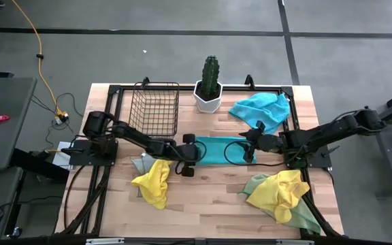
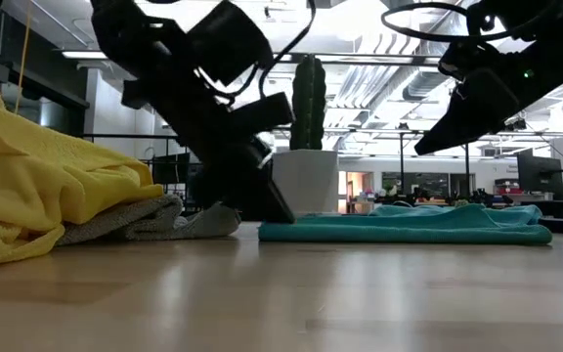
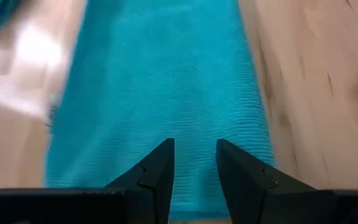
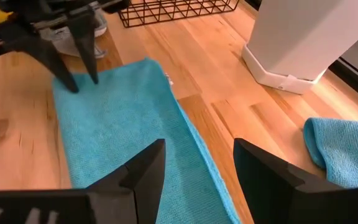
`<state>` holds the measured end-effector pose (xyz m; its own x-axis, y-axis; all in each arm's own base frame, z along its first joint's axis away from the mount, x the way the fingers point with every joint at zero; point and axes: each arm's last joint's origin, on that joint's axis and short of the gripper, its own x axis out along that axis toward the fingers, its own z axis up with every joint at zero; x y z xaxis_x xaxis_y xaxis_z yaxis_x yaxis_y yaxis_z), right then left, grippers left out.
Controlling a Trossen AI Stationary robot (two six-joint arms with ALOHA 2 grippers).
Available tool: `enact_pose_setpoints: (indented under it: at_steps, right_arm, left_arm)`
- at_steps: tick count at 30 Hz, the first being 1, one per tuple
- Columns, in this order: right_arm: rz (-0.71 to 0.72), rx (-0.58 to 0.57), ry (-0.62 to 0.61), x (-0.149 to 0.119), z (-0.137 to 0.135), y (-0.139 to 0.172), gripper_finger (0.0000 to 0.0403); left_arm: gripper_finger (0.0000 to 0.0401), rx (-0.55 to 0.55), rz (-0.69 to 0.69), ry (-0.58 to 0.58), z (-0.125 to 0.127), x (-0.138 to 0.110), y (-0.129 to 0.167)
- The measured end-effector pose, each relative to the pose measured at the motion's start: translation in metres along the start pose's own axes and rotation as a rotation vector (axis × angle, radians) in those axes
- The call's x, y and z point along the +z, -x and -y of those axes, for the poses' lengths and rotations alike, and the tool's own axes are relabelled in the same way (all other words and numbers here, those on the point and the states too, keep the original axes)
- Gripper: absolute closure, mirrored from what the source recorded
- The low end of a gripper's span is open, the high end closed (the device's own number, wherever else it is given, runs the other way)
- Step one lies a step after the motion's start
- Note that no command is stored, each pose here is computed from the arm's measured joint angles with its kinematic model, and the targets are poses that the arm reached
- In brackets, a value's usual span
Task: Fold microfiber towels
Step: Fold the top blue microfiber towel on the table
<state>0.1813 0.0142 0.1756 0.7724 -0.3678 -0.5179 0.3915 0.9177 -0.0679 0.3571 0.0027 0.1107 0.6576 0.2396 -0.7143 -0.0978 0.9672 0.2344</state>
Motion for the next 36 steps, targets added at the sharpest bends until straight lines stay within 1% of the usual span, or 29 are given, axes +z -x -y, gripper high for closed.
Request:
enact_pose_setpoints:
  at_steps: [4,10,14,18,22,26,29,36]
  right_arm:
    - [0.0,0.0,0.008,0.0,0.0,0.0,0.022]
    - [0.0,-0.001,0.019,0.0,0.0,0.0,0.022]
    - [0.0,-0.001,0.019,0.0,0.0,0.0,0.022]
    - [-0.001,-0.001,0.019,0.0,0.0,0.0,0.022]
    - [-0.003,-0.002,0.02,0.0,0.0,0.0,0.022]
    - [-0.004,-0.003,0.02,0.0,0.0,0.0,0.022]
    - [-0.005,-0.003,0.022,-0.001,0.0,0.0,0.022]
    - [-0.011,-0.005,0.025,-0.001,0.0,0.0,0.022]
  left_arm:
    - [0.0291,-0.017,-0.03,-0.013,0.012,-0.003,0.004]
    - [0.0291,0.06,-0.051,-0.089,0.023,-0.004,0.01]
    - [0.0291,0.092,-0.01,-0.092,0.023,0.004,0.019]
    - [0.0291,0.076,0.017,-0.094,0.023,0.012,0.033]
    - [0.0291,-0.002,0.01,-0.099,0.024,0.013,0.038]
    - [0.0291,-0.074,-0.02,-0.096,0.024,0.007,0.032]
    - [0.0291,-0.075,-0.033,-0.08,0.024,0.004,0.027]
    - [0.0291,-0.079,-0.071,-0.093,0.028,-0.005,0.017]
